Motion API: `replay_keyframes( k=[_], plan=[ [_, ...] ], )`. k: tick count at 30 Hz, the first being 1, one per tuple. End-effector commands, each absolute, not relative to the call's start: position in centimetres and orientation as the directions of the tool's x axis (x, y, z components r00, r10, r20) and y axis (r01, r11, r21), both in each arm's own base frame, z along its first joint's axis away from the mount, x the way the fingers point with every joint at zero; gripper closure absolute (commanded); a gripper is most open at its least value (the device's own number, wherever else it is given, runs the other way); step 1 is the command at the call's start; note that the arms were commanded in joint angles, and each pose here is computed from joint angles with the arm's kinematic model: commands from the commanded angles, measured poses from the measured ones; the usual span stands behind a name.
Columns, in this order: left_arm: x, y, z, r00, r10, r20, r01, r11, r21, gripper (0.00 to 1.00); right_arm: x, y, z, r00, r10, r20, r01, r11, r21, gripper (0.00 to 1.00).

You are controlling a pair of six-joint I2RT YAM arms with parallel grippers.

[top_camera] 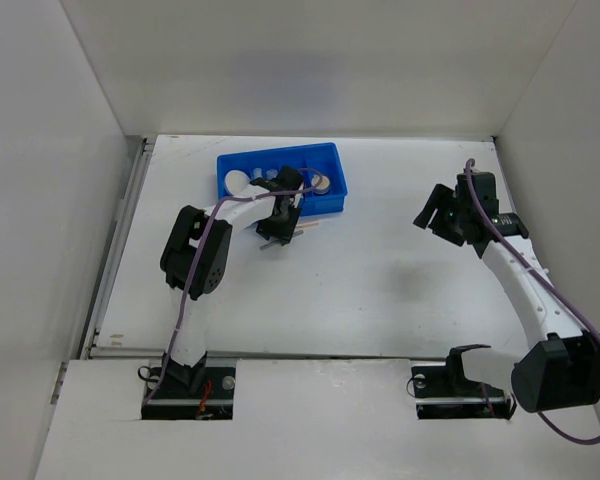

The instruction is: Organize the makeup

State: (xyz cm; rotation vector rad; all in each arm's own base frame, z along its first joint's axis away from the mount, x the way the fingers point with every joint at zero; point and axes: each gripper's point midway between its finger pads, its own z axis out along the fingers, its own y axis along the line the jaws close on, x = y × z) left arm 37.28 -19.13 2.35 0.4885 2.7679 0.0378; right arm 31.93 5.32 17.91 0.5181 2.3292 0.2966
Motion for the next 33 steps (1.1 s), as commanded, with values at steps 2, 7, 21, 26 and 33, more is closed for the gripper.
replay_keyframes(
  k=[2, 7, 21, 26, 33],
  plan=[
    [36.8, -20.0, 4.2, -0.881, 0.332, -0.336, 0.341, 0.939, 0.033, 0.59, 32.1, 5.3, 19.7, -0.622, 0.444, -0.645, 0.25, 0.893, 0.374, 0.29],
    [35.2, -21.1, 2.9, -0.904, 0.303, -0.301, 0.335, 0.94, -0.06, 0.63, 32.1, 5.3, 19.7, -0.622, 0.444, -0.645, 0.25, 0.893, 0.374, 0.29],
    [32.0, -23.9, 2.4, -0.88, 0.385, -0.276, 0.411, 0.911, -0.04, 0.81, 31.8, 5.2, 19.9, -0.622, 0.444, -0.645, 0.25, 0.893, 0.374, 0.29],
    [29.4, -25.3, 1.9, -0.859, 0.459, -0.227, 0.479, 0.877, -0.037, 1.0, 31.8, 5.2, 19.9, -0.622, 0.444, -0.645, 0.25, 0.893, 0.374, 0.29],
    [28.7, -27.8, 7.5, -0.794, 0.521, -0.312, 0.568, 0.819, -0.077, 1.0, 31.8, 5.2, 19.9, -0.622, 0.444, -0.645, 0.25, 0.893, 0.374, 0.29]
  ],
)
